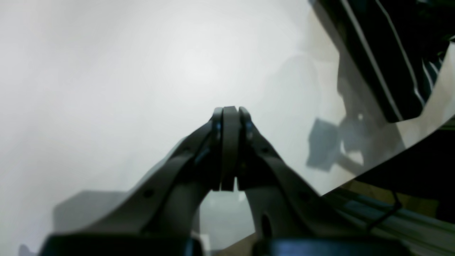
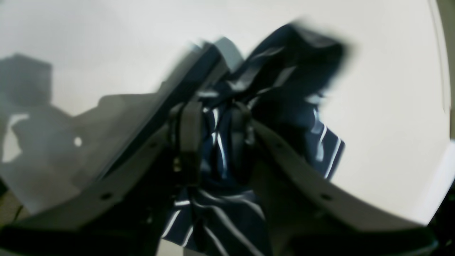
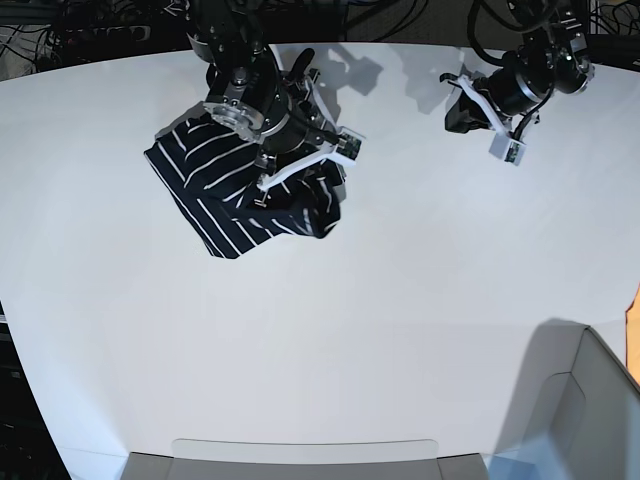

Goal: Fold the T-shirt properly
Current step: 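Lift and fold the held end over the bundle with the right gripper, then grasp the folded bundle's edges with both grippers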

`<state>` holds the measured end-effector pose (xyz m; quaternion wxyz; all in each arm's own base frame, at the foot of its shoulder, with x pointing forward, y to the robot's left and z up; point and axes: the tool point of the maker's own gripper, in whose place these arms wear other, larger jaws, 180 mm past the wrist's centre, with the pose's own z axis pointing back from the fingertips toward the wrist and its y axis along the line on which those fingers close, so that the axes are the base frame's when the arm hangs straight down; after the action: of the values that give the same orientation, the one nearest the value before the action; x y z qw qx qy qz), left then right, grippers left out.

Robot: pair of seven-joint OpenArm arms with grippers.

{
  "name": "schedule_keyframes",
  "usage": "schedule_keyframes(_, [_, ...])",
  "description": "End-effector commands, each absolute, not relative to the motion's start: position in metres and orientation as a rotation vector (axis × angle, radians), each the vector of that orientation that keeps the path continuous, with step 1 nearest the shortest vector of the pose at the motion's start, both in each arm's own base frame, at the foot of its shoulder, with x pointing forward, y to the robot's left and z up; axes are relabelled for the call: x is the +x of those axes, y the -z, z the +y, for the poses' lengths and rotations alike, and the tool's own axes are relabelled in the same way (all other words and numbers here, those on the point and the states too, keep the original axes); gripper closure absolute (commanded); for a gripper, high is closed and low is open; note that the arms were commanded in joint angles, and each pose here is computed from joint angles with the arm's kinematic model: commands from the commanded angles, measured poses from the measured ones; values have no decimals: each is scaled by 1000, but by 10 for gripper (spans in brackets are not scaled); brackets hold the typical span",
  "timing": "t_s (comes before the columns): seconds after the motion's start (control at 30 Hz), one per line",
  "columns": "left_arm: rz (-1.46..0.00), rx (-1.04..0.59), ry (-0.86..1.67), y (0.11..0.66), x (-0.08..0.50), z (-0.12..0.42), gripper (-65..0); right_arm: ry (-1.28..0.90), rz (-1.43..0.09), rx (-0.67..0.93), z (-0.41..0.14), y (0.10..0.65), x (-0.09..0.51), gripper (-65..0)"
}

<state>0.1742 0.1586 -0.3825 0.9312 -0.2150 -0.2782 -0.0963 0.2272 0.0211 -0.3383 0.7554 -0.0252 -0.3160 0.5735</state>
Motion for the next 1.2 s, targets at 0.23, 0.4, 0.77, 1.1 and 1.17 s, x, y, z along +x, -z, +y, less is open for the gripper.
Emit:
schedule_keyframes(0.23, [-586, -471, 161, 387, 184, 159, 0, -1261, -793, -106, 24, 309, 251, -183])
schedule_keyframes(0.4, [-583, -475, 160, 388, 184, 159, 0, -1041, -868, -312, -54, 268, 322, -137])
schedule_keyframes(0.77, [-601, -492, 149, 386, 189, 152, 0, -1040, -590, -442, -142, 325, 321, 0])
schedule_keyframes(1.1, [-621, -496, 154, 383, 197, 150, 0, -1439, -476, -271, -78, 370, 203, 0])
schedule_keyframes(1.17, [-621, -495, 151, 383, 197, 151, 0, -1500, -461, -212, -68, 376, 187, 0])
